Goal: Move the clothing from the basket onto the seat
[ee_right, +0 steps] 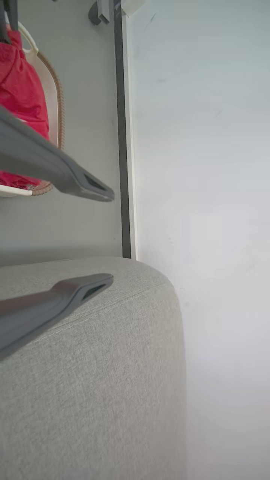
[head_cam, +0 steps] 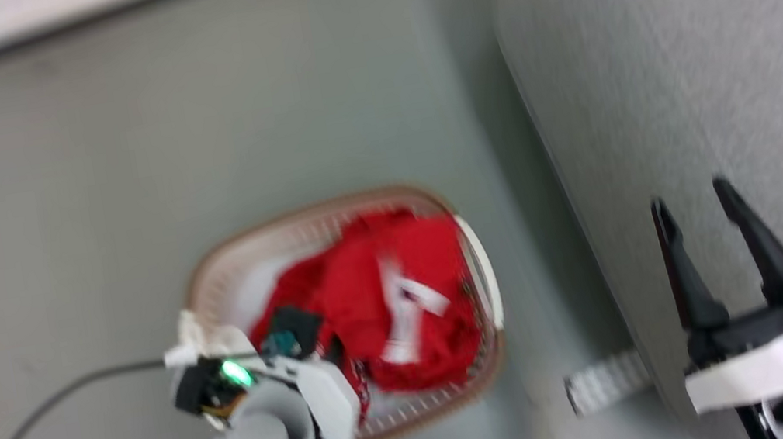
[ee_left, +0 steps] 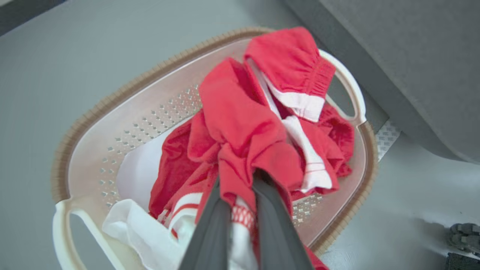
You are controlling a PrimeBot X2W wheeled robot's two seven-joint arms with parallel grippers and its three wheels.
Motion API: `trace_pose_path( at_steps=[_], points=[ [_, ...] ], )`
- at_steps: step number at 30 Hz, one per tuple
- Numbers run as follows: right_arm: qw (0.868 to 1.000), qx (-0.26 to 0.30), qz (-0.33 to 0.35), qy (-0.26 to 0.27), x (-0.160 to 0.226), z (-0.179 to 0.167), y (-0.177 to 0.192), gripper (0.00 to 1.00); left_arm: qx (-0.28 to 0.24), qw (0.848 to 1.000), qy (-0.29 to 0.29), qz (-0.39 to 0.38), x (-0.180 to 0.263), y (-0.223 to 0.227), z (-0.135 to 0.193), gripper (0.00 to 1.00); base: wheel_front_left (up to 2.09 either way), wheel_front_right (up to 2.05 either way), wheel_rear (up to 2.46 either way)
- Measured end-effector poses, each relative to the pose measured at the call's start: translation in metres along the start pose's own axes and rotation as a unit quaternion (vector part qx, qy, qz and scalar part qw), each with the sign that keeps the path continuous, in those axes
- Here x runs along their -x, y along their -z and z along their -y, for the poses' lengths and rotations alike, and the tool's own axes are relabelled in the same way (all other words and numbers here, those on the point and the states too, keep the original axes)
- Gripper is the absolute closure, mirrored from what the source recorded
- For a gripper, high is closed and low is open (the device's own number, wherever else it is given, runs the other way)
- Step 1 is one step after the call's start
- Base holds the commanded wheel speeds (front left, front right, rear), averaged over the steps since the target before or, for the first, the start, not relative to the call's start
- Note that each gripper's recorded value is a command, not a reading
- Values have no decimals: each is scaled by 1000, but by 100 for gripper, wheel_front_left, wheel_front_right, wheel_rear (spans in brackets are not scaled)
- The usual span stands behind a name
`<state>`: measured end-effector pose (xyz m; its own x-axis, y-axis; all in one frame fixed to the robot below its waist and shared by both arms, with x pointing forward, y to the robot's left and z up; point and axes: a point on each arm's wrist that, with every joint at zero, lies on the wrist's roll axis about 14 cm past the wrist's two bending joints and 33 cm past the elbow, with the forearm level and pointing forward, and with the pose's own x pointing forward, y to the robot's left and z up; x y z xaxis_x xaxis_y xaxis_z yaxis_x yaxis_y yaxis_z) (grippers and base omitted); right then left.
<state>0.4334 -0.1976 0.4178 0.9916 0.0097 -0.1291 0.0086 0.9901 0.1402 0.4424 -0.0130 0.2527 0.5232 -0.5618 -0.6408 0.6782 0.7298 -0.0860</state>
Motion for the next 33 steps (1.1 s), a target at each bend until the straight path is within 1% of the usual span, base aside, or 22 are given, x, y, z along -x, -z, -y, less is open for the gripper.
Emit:
trace_pose_path(
  at_steps=[3, 8, 11, 17, 22, 27, 30, 33],
  points=[
    [1000, 0, 16, -4, 18, -6, -15, 0, 10, 999, -13, 39, 28, -25, 5, 100, 0, 0, 0],
    [999, 1, 40, -17, 46, -18, -34, 0, 11, 993, -46, 105, 74, -70, 10, 100, 0, 0, 0],
    [998, 0, 54, -31, 60, -28, -44, 0, 14, 987, -67, 145, 101, -93, 14, 100, 0, 0, 0],
    [995, 2, 85, -54, 81, -43, -62, 0, 2, 970, -100, 223, 151, -142, 20, 100, 0, 0, 0],
    [992, 4, 106, -73, 89, -56, -74, 0, -11, 950, -120, 287, 191, -182, 22, 100, 0, 0, 0],
    [989, 5, 120, -84, 94, -63, -83, 0, -24, 935, -133, 328, 222, -211, 22, 100, 0, 0, 0],
    [988, 6, 129, -88, 96, -66, -88, 0, -30, 930, -134, 342, 232, -223, 24, 100, 0, 0, 0],
    [987, 10, 136, -89, 98, -67, -92, 0, -35, 927, -134, 348, 237, -228, 26, 100, 0, 0, 0]
  ],
)
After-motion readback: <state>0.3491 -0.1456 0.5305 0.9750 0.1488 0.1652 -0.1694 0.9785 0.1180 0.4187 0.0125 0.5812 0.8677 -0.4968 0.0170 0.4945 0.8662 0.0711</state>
